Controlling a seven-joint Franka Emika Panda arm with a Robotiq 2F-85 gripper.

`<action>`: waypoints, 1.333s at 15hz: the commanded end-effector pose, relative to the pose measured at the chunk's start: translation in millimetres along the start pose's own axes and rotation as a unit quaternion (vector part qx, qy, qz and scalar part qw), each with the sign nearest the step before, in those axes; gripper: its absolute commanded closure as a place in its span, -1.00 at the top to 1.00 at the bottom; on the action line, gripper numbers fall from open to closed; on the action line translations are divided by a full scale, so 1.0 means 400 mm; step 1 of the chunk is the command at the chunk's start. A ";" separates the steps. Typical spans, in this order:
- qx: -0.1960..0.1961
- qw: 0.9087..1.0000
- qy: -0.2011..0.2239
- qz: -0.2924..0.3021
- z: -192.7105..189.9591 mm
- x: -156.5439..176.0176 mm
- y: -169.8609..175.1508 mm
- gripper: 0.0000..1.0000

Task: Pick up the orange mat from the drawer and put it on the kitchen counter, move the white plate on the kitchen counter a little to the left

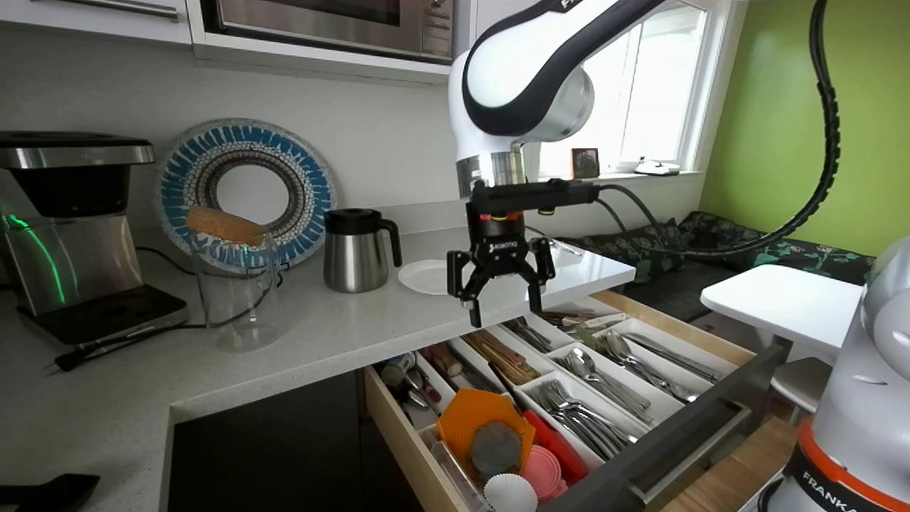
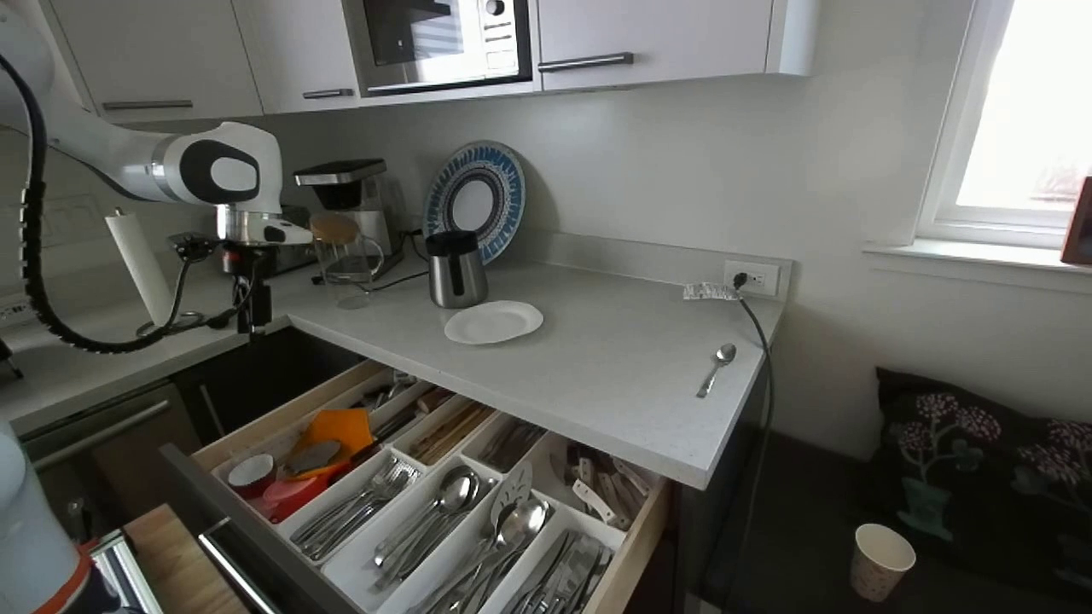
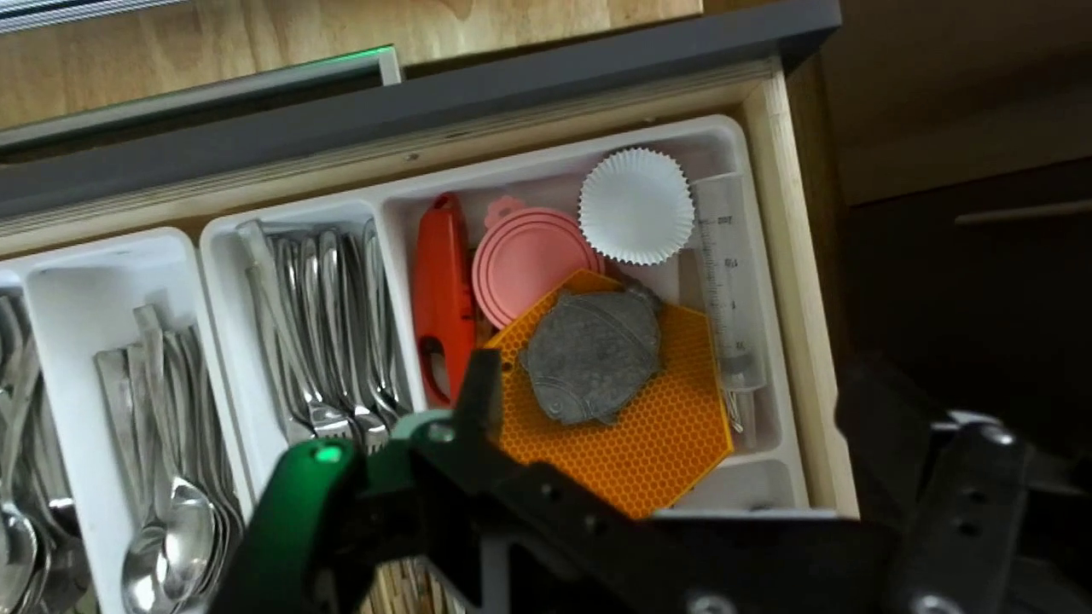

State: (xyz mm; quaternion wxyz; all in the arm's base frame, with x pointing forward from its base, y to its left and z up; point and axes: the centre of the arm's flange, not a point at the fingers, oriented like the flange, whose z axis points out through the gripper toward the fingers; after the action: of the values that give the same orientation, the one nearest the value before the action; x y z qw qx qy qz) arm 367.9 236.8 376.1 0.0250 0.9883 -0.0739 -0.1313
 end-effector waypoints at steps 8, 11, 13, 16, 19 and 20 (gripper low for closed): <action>0.011 0.980 0.000 0.201 0.285 0.187 -0.081 1.00; -0.032 0.970 -0.007 0.242 0.347 0.207 -0.101 1.00; -0.021 0.973 -0.001 0.230 0.332 0.186 -0.067 1.00; -0.033 0.970 -0.002 0.241 0.362 0.197 -0.083 1.00; -0.032 0.970 -0.001 0.242 0.358 0.203 -0.084 1.00; -0.027 0.972 -0.008 0.231 0.371 0.218 -0.097 1.00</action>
State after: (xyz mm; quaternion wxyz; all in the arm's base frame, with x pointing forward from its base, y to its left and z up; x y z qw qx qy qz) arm 413.0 253.1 215.2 0.0871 0.9393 -0.3076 -0.1245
